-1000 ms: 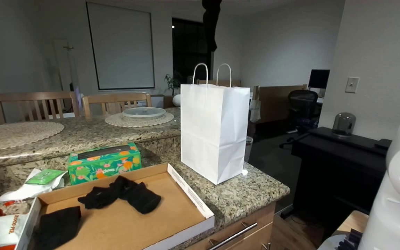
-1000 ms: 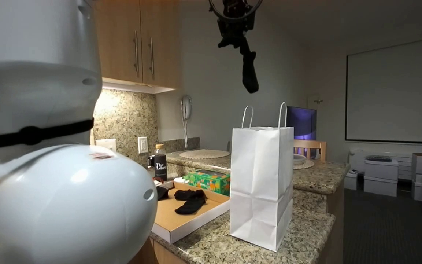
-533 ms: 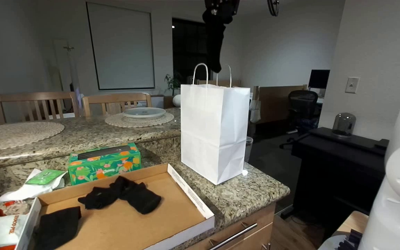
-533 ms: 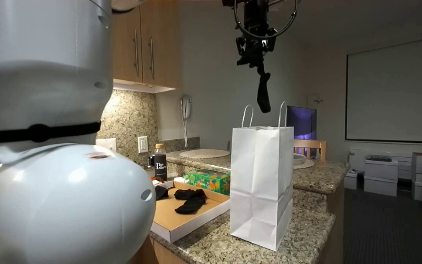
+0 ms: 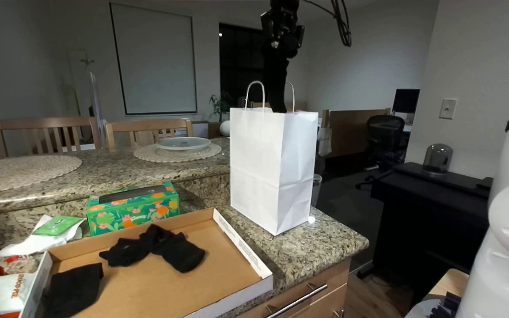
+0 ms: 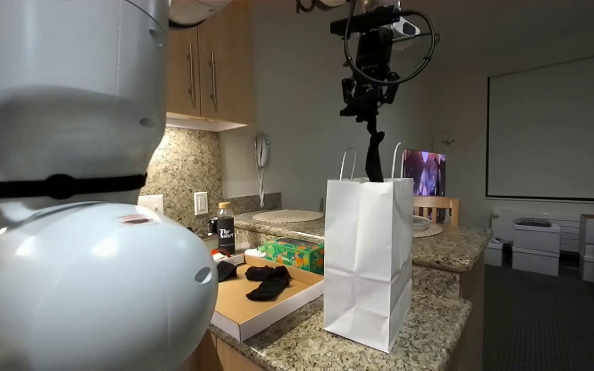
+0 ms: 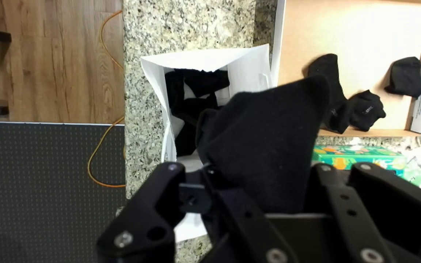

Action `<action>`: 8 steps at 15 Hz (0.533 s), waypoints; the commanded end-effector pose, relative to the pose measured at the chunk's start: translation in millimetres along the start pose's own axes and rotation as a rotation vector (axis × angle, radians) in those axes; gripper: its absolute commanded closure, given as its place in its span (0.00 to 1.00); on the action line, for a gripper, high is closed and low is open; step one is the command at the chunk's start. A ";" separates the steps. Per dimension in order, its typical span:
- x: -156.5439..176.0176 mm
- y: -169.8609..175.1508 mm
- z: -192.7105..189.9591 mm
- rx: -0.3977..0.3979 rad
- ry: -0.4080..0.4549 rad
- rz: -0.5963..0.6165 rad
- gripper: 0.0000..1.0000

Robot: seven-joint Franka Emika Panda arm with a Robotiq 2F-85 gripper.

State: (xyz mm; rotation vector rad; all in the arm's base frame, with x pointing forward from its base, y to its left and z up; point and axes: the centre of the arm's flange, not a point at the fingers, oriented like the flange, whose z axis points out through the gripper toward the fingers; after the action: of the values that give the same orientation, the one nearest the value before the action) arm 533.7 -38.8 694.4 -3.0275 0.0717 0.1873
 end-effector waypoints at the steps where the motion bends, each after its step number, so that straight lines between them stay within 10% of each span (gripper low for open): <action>1: -2.4 -0.4 14.2 0.011 -0.010 -0.008 0.56; 8: -7.3 -5.2 7.0 0.025 -0.004 0.019 0.12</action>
State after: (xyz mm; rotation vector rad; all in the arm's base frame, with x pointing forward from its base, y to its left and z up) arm 535.1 -37.6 685.8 -3.0195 0.0734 0.2159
